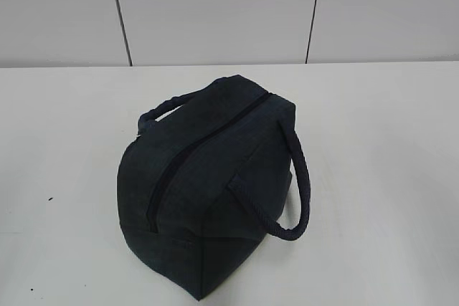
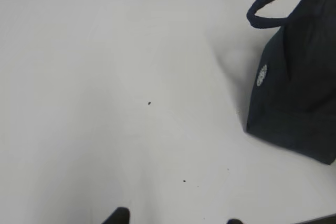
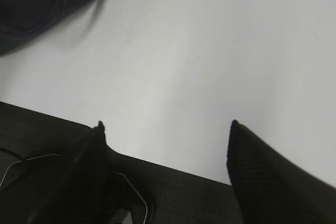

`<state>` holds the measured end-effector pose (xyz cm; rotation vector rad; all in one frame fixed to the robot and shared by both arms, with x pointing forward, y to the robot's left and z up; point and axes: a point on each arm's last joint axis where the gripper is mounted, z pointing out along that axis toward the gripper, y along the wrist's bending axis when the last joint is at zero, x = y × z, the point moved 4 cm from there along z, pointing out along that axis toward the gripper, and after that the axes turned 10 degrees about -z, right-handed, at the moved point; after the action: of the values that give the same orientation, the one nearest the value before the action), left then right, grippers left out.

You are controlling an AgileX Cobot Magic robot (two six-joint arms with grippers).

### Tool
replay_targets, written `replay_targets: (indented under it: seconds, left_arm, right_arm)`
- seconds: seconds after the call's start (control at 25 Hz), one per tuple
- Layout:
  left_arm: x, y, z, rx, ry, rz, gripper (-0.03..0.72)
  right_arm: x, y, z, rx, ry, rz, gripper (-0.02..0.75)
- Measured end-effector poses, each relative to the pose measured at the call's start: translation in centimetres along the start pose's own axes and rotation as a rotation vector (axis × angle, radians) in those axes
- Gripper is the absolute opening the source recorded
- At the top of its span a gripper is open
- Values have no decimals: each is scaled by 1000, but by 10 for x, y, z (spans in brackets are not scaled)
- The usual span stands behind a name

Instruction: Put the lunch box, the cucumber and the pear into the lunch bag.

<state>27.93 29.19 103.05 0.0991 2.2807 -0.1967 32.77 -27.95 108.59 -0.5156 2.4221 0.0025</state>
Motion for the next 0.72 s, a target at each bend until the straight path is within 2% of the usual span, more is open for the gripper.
replay_targets:
  seconds: [0.16, 0.36, 0.56, 0.72]
  left_arm:
    - [-1, 2, -2, -7, -78, 8, 342]
    - [-1, 3, 0, -7, -90, -2, 316]
    - [0, 3, -1, -7, -98, -2, 294]
    - [0, 3, -1, -7, -102, -2, 275]
  right_arm:
    - [33, 4, -7, 45, -74, -31, 549]
    - [75, 7, 1, 116, -167, -73, 548]
    - [91, 10, 9, 154, -288, -76, 547]
    - [93, 10, 7, 163, -317, -76, 546]
